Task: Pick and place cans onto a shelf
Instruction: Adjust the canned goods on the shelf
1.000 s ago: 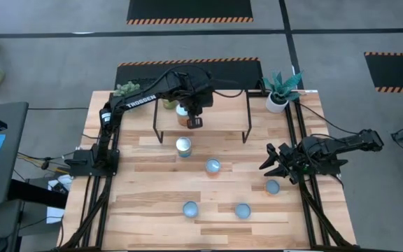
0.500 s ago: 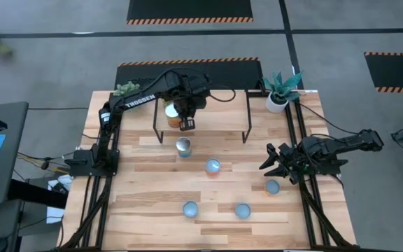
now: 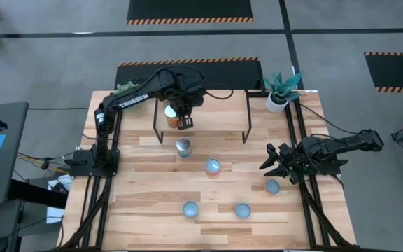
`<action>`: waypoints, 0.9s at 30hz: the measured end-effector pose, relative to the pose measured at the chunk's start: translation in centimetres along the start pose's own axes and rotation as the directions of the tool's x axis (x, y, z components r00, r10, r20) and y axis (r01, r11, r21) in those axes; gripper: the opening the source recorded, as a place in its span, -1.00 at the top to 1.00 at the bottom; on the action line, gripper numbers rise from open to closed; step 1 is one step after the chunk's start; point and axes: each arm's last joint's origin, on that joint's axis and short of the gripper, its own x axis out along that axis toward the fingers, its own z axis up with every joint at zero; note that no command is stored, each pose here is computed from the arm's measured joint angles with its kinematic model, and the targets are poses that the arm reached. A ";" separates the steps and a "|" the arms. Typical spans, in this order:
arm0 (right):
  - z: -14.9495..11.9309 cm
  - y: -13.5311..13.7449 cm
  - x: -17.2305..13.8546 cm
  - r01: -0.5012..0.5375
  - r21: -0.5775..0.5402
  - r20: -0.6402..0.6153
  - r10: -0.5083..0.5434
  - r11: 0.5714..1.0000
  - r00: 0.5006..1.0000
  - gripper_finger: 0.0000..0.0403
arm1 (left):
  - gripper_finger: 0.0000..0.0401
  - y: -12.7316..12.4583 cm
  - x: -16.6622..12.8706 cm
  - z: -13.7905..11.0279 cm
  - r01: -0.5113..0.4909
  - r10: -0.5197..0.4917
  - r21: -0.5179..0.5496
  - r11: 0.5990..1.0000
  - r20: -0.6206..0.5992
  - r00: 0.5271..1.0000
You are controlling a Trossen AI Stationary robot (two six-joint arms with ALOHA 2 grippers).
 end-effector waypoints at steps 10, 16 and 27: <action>0.0 0.0 0.0 -0.001 0.001 0.000 0.001 1.000 1.000 0.10 | 1.00 -0.1 -0.1 0.0 -0.057 0.057 -0.004 0.998 -0.006 0.998; 0.0 0.0 0.0 -0.001 0.001 -0.001 0.001 1.000 1.000 0.10 | 1.00 -0.3 -0.4 -0.1 -0.058 0.058 -0.003 0.998 0.002 0.998; 0.0 0.0 0.0 -0.001 0.001 -0.001 0.001 1.000 1.000 0.10 | 1.00 -0.4 -0.4 -0.1 -0.080 0.080 -0.064 0.995 0.000 0.997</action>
